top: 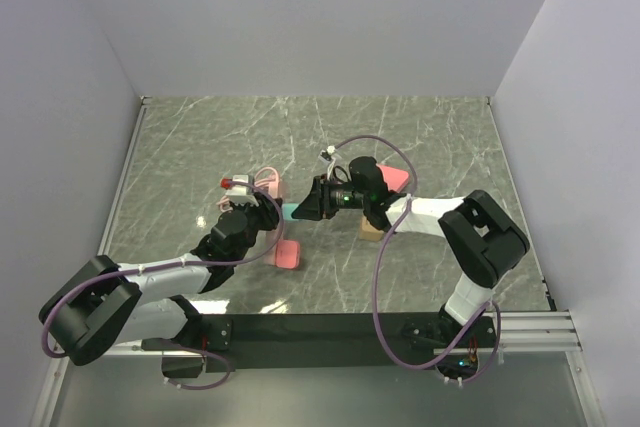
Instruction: Insert the plug
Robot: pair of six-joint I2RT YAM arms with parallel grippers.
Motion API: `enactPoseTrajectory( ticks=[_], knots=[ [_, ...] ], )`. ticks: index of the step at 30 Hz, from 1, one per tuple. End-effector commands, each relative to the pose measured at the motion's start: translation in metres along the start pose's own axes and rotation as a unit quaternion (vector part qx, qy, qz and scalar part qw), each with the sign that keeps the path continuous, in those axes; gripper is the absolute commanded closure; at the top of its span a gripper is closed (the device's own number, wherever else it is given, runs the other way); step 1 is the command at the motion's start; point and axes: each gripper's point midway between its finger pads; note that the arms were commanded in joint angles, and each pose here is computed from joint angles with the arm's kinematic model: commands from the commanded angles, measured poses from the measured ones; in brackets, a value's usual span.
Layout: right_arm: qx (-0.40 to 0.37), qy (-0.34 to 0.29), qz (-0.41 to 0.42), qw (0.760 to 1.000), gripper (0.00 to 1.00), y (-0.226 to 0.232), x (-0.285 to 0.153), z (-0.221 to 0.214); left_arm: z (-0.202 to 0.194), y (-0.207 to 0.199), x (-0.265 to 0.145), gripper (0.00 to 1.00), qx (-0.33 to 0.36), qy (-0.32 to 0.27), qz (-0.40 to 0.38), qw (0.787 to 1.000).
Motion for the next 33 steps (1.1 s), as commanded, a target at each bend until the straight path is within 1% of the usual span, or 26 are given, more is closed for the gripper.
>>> enactPoseTrajectory(
  ticks=[1,13,33],
  knots=[
    [-0.032,-0.032,-0.002,0.999,1.0,0.005,0.012,0.02,0.05,-0.047,-0.002,0.99,-0.048,-0.077,-0.079,0.993],
    [-0.028,-0.022,-0.017,0.999,1.0,0.0,0.022,0.012,0.058,-0.047,-0.009,0.99,-0.058,-0.092,-0.08,0.991],
    [-0.023,-0.002,-0.011,1.0,1.0,0.0,0.043,0.003,0.061,-0.055,-0.011,0.99,-0.076,-0.102,-0.096,0.987]
  ],
)
Point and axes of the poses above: each gripper's point midway between its finger pads, its own x axis out along the fingers, its own y axis along the line the jaws close on, z = x × y, and after that the axes turned 2 degrees about -x, right-handed
